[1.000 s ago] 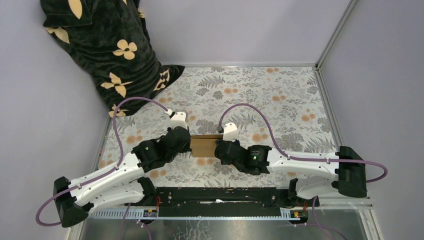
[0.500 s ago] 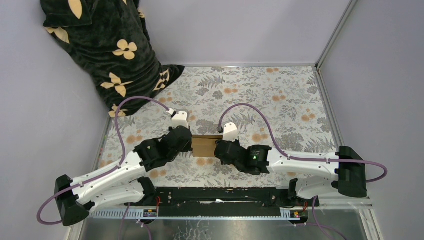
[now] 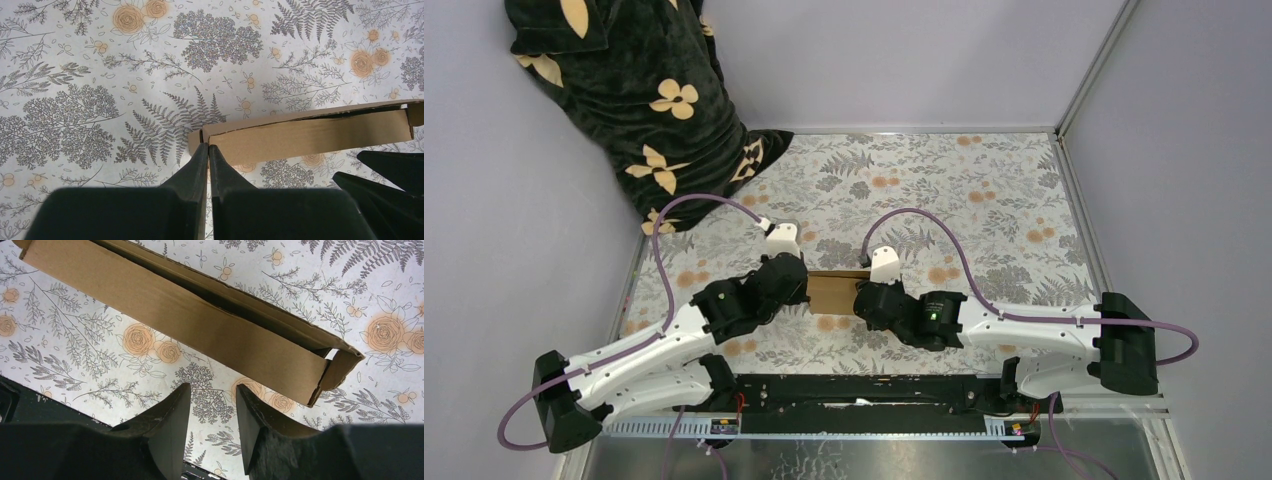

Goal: Fold the paper box

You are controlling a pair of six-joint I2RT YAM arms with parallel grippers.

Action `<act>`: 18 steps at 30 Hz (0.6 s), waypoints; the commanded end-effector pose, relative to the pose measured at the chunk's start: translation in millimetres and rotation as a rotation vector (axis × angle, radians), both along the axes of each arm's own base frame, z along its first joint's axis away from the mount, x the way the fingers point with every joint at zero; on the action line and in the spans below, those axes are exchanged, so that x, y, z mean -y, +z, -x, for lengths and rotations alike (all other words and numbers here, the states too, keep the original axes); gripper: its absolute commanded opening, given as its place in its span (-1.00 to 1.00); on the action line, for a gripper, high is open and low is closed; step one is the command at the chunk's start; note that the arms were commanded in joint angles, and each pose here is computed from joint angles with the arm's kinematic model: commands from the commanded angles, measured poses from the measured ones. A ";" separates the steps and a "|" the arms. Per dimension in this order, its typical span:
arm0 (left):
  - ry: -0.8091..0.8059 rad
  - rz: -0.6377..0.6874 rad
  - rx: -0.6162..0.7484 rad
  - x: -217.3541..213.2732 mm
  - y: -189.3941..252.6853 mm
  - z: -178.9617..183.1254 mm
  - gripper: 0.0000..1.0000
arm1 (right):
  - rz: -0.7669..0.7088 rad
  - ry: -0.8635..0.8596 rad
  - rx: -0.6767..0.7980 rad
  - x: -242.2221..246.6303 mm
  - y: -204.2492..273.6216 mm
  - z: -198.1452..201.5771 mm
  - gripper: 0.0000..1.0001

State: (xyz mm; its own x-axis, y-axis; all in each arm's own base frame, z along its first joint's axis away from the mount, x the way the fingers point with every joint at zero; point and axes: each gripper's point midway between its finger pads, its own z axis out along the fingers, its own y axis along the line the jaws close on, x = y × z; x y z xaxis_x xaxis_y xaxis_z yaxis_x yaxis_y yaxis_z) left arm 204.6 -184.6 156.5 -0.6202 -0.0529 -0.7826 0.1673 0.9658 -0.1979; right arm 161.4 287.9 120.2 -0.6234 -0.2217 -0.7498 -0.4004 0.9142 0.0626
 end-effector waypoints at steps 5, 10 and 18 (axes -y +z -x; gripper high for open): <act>0.006 0.039 0.000 3.5 -8.1 4.3 -0.86 | -0.063 -0.009 0.009 -3.6 11.6 -2.2 -0.08; 0.004 0.035 -0.007 2.8 -13.5 6.7 -0.86 | -0.068 -0.005 0.007 -4.9 13.4 -1.7 -0.08; 0.004 0.030 -0.008 -0.1 -16.4 8.7 -0.86 | -0.179 0.051 0.019 -14.2 47.0 4.4 -0.06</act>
